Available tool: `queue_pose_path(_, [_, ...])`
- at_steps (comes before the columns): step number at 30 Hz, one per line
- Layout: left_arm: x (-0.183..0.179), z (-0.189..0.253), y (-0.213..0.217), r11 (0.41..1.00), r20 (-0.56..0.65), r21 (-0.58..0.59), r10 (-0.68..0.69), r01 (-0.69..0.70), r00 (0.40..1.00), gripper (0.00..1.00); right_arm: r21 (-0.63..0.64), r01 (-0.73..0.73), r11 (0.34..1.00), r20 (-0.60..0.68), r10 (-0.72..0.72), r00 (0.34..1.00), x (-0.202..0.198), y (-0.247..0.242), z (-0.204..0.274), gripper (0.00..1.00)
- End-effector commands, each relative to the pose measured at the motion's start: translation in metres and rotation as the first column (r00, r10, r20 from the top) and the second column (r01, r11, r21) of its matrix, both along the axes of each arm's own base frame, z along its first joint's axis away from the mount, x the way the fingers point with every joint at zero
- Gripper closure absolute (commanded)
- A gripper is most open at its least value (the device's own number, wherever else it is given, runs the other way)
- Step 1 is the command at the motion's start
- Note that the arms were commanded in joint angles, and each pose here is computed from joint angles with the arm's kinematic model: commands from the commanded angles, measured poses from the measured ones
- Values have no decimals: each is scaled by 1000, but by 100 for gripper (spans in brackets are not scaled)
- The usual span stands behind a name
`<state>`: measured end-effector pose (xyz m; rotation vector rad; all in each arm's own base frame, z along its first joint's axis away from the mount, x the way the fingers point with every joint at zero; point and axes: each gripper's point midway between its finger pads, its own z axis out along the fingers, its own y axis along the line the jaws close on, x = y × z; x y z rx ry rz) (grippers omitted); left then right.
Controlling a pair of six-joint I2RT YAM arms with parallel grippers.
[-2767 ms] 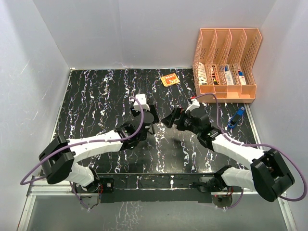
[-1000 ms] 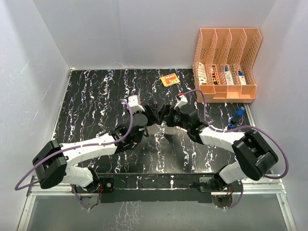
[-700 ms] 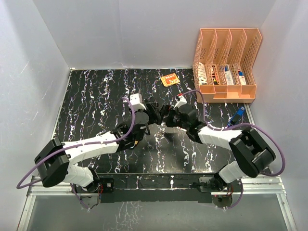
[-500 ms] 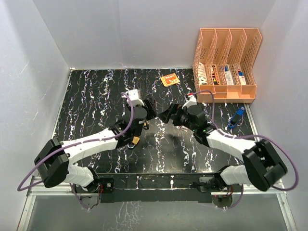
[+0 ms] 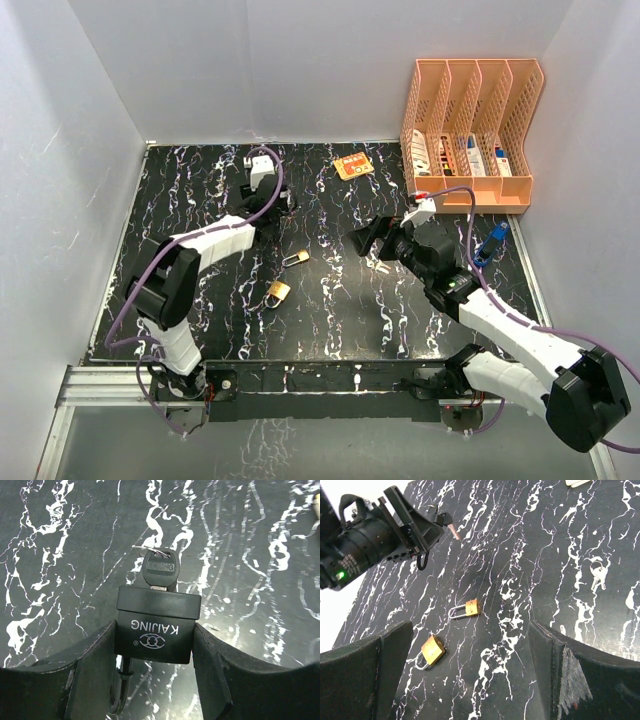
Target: Unlock with the key
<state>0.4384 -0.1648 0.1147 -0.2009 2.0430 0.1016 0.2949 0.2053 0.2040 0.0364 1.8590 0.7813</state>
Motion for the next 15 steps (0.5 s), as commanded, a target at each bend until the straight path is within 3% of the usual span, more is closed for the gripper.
queue_pose_path(1, [34,30,5,999,65,-45,-28,31,998,100,-28,15,999,29,-14,999,-1,-7,6,2])
queue_pose_path(15, [59,-30,25,994,-60,-101,-35,29,998,100,-31,-9,999,20,10,1000,-1,-2,1,2])
